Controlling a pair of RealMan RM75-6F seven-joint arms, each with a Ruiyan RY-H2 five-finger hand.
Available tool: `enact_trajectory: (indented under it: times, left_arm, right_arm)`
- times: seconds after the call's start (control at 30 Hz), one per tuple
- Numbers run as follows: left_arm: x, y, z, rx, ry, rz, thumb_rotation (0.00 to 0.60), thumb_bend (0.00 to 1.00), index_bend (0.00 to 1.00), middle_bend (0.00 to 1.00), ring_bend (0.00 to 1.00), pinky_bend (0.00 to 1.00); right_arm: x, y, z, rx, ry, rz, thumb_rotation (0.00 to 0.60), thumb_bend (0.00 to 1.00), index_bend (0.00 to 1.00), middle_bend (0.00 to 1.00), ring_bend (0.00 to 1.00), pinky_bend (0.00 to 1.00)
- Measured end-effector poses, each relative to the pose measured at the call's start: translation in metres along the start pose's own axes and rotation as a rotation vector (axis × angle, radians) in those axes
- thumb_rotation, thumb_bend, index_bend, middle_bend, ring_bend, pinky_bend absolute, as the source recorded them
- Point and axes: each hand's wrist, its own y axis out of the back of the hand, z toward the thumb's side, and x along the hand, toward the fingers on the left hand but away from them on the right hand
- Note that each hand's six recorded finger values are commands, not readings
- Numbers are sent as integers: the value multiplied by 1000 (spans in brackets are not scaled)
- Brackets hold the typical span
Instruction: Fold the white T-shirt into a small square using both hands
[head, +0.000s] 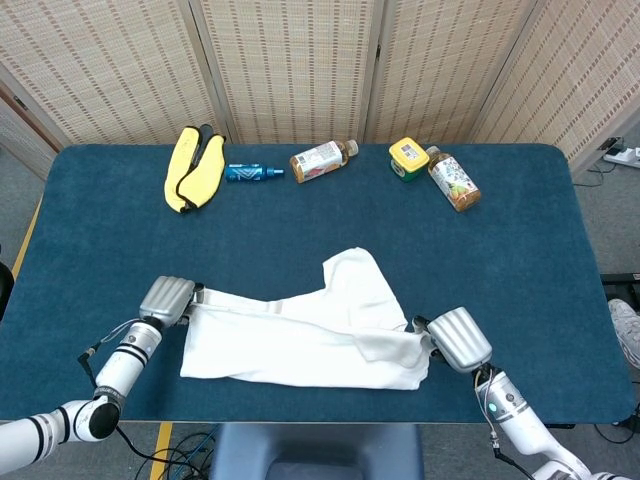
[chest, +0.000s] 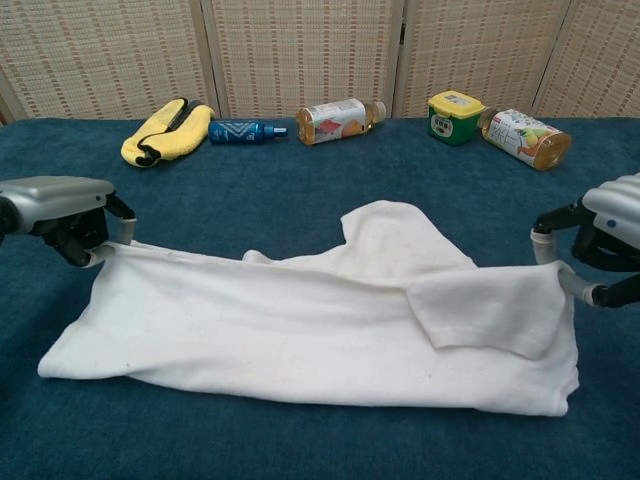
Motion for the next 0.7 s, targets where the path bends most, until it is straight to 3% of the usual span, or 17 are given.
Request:
enact_trajectory:
  times: [0.5,0.6,0.7]
  left_arm:
    - [21,-6,-8,31,67,-34,600,568,514,937,862,968]
    - [23,-8,-10,37,79,-38,600,567,442,937,862,968]
    - [22,-8,-12,34,90,-40,600,559,266,936,862,968]
  right_arm:
    - [-14,-5,-2,-6,-16,4,600,570,681,999,1000,1000]
    - [-18,-6,-1,-7,-14,2,600,571,681,999,1000,1000]
    - [-21,-7,-1,-1,-8,1,600,571,681,999,1000,1000]
